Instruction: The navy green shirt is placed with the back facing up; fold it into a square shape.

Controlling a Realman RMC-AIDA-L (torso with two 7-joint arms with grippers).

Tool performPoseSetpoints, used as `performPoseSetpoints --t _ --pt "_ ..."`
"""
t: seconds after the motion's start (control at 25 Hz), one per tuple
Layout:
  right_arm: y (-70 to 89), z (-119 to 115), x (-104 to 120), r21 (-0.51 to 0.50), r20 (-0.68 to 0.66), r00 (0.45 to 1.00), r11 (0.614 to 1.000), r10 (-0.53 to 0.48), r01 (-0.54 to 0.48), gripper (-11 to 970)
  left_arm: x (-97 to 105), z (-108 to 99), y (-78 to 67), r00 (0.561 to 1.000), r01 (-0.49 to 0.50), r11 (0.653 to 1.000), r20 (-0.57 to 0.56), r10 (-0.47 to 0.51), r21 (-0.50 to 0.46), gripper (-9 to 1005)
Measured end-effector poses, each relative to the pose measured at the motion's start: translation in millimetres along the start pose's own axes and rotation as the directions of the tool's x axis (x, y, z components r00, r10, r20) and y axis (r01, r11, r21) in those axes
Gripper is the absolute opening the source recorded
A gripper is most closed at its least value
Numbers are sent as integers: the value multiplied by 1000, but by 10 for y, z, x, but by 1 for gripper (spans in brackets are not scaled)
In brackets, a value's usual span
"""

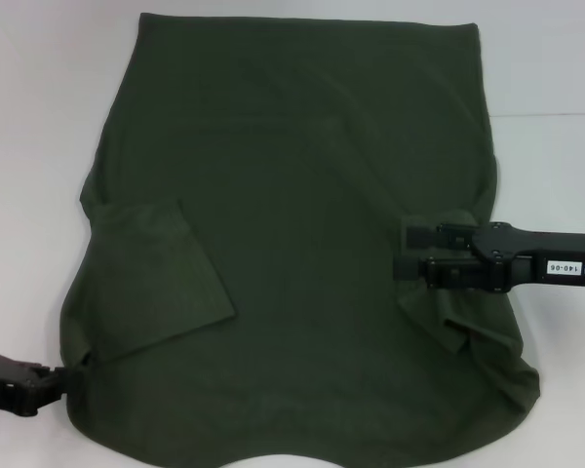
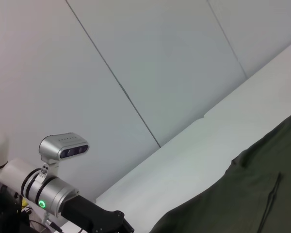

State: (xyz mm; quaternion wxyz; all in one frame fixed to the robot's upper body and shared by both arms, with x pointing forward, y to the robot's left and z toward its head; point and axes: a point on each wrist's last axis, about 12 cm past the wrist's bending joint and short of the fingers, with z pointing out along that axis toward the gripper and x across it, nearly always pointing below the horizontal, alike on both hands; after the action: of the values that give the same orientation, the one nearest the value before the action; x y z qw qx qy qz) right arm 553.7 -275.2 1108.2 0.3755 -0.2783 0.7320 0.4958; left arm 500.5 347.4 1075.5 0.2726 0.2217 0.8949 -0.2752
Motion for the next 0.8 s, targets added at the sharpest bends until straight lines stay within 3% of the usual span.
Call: performPoseSetpoints --t 0.6,0.8 --pt "-5 -13 -6 3 0 1000 1000 -4 4 917 -16 -27 18 998 58 998 -18 -58 4 64" --pt "-5 -14 -6 3 0 1000 1000 -5 5 914 -16 -28 40 998 67 998 -13 -67 -18 137"
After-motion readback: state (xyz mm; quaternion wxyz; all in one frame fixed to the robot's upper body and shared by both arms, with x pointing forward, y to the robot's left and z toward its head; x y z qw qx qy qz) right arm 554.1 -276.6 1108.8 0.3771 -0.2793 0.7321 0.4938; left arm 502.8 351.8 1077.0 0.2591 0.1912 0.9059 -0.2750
